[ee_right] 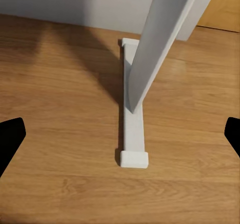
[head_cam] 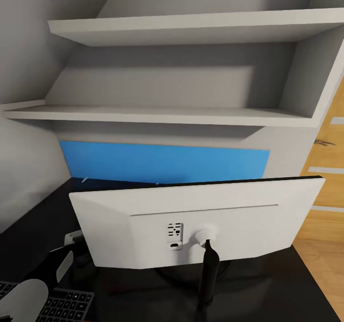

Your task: In the bedroom, organize the workspace by keeping the computer under the desk, ensuring the monitor is on the desk, placing the keyboard on the desk next to the monitor, placing the mouse on the desk next to the keyboard, moving the folder from the swivel chair onto the desk next to the mouse, stacking the notebook on top of the folder with the pen on top of the notebook, and positioning the swivel chair next to the desk.

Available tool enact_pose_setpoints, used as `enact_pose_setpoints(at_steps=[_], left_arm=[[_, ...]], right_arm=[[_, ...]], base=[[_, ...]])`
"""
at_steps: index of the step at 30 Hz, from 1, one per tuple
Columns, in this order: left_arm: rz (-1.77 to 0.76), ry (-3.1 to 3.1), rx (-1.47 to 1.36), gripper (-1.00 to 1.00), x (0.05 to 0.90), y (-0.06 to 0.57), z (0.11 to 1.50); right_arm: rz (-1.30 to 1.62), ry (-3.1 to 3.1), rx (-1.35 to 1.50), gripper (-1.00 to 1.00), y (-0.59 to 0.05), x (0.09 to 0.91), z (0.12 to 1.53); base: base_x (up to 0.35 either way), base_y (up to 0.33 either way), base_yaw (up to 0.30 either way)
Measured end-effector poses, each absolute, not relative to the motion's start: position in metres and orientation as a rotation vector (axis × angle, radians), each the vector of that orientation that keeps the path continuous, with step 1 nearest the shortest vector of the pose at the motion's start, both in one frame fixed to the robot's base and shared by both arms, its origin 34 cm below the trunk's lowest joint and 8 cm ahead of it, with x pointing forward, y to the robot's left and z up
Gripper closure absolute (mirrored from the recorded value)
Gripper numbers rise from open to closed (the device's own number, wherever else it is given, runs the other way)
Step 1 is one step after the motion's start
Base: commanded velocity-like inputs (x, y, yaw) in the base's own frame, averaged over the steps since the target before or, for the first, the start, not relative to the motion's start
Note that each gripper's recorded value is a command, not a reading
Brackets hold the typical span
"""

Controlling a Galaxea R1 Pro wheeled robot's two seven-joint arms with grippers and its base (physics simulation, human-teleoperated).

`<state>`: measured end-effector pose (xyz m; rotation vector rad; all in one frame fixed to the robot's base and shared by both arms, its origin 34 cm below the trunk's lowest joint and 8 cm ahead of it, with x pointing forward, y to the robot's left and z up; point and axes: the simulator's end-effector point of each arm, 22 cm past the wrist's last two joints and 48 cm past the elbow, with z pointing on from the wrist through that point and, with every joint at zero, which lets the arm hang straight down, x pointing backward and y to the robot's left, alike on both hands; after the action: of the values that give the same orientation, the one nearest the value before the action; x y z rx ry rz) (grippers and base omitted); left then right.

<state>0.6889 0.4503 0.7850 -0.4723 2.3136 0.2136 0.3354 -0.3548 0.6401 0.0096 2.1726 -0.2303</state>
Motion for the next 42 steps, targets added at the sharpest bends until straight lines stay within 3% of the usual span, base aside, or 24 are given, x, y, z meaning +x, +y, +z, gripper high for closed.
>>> enact_pose_setpoints(at_steps=[42], left_arm=[[0.204, 2.314, -0.468, -1.00, 0.6901, 0.4479, 0.7853]], right_arm=[[-0.232, 2.172, 0.010, -1.00, -0.3556, 0.3355, 0.6403]], base=[[0.000, 0.000, 0.000]])
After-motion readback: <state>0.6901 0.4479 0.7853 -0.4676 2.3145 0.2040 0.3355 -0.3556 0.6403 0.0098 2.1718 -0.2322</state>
